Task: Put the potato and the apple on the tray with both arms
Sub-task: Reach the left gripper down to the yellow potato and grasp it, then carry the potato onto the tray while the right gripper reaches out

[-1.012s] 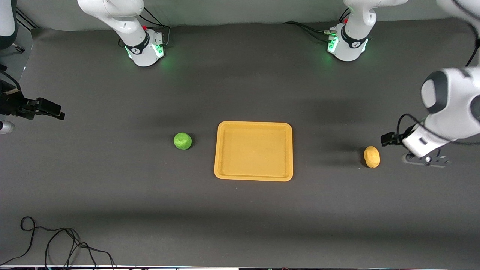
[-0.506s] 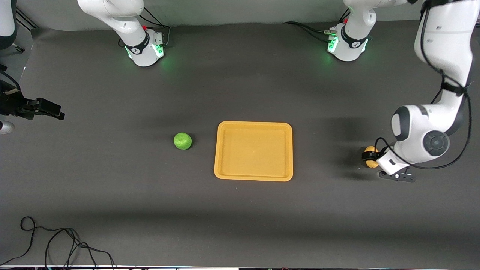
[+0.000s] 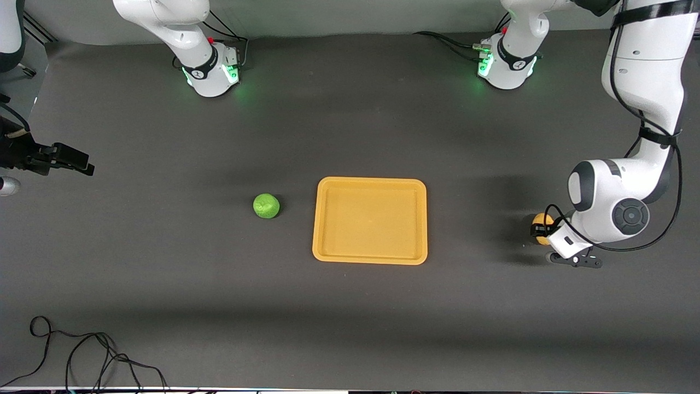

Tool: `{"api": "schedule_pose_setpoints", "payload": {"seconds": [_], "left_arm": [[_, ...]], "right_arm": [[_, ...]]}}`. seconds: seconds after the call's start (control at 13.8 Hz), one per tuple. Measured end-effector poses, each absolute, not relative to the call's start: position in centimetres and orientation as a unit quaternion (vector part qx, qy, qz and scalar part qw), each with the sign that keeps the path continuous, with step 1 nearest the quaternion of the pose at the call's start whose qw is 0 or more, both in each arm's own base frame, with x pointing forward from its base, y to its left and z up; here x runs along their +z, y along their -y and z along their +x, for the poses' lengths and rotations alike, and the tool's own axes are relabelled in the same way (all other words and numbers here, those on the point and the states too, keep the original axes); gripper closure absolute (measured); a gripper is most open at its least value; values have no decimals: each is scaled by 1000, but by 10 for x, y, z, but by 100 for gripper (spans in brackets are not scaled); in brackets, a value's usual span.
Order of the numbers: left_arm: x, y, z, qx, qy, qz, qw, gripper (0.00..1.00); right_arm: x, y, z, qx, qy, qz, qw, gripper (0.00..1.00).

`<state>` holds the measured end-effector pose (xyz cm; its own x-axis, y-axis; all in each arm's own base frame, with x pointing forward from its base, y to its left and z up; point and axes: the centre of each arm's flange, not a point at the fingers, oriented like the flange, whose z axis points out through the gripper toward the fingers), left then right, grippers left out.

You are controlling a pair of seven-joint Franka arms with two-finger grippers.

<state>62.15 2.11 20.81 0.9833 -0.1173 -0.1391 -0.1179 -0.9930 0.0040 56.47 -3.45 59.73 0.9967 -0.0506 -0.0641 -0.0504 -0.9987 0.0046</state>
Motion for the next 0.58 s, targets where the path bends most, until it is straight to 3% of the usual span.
{"api": "schedule_pose_setpoints", "payload": {"seconds": [0.29,0.58], "left_arm": [[285,18,648,90,-5,-996,-18,42],[329,161,649,81,36,-995,-38,42]], "right_arm": [[597,35,565,-32,26,999,2,0],[597,34,565,-32,25,999,2,0]]}}
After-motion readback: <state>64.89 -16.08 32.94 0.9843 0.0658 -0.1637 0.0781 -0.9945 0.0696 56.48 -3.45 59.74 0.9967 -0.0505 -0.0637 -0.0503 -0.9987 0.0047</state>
